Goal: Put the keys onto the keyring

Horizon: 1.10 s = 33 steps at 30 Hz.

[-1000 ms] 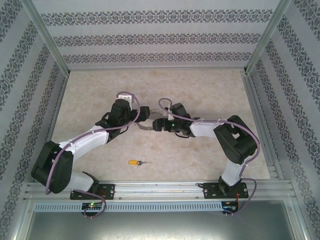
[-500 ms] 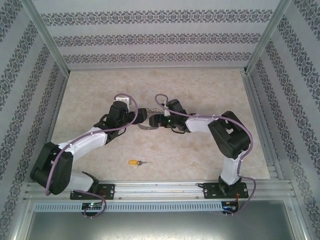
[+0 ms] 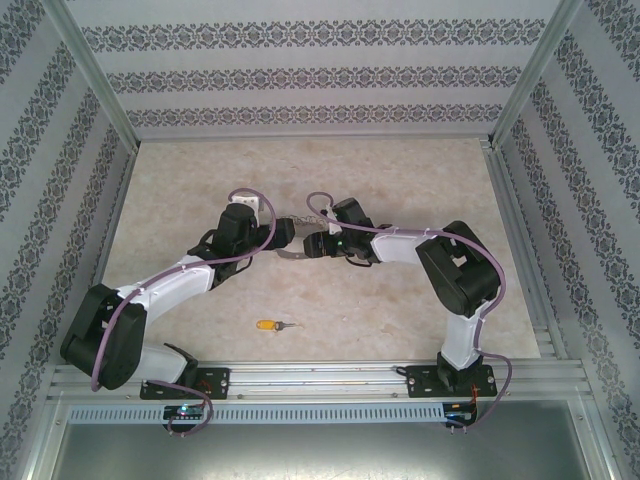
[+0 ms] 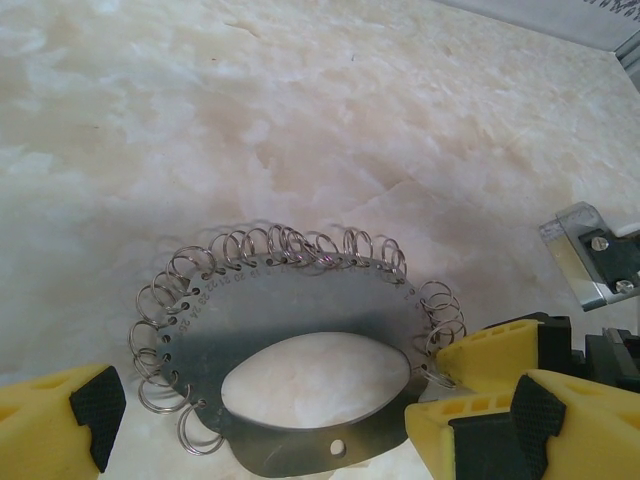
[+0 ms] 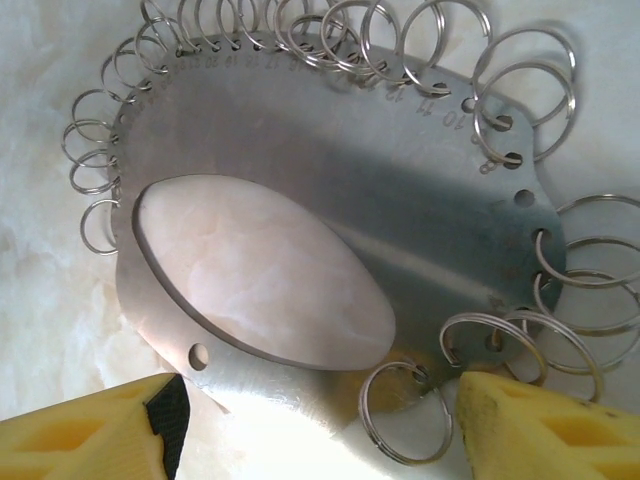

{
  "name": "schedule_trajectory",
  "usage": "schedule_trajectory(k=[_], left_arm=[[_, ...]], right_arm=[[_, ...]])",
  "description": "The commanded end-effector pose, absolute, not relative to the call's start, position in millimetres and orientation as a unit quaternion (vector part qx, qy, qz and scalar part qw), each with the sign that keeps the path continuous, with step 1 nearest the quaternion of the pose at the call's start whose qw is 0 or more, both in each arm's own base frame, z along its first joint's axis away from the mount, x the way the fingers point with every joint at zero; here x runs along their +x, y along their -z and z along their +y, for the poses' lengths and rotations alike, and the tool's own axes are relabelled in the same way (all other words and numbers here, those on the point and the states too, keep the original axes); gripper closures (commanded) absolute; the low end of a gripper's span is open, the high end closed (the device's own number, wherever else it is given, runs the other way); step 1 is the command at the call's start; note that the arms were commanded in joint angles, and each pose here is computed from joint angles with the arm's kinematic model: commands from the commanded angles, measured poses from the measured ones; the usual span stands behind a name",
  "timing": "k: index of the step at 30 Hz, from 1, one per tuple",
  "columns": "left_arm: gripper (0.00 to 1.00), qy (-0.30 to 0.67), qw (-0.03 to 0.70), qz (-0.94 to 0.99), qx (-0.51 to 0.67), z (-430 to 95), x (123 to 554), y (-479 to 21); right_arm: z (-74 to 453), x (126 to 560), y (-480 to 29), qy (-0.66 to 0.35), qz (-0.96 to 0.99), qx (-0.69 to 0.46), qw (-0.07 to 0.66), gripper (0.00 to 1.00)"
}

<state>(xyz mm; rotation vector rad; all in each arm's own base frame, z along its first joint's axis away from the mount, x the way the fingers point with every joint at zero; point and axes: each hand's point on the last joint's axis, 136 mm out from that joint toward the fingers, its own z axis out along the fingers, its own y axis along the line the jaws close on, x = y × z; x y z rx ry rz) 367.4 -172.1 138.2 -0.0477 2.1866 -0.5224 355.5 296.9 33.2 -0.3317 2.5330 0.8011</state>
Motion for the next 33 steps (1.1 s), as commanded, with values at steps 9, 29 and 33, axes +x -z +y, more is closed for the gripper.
schedule_trajectory(k=[9, 29, 33], left_arm=[[0.0, 0.24, 0.445, 0.862, -0.028, -177.3, 375.4, -150.8], [0.0, 0.245, 0.444, 0.862, -0.023, -181.4, 379.4, -153.1], [0.0, 0.245, 0.443, 0.862, -0.022, -181.8, 379.9, -152.0]], right_arm=[[288.5, 359.3, -23.2, -0.187, 0.932, -0.191, 0.246, 0.41], [279.6, 363.0, -17.8, -0.071, 0.931, -0.248, 0.259, 0.53], [278.6, 361.3, -21.4, -0.074, 0.929, -0.249, 0.263, 0.57]])
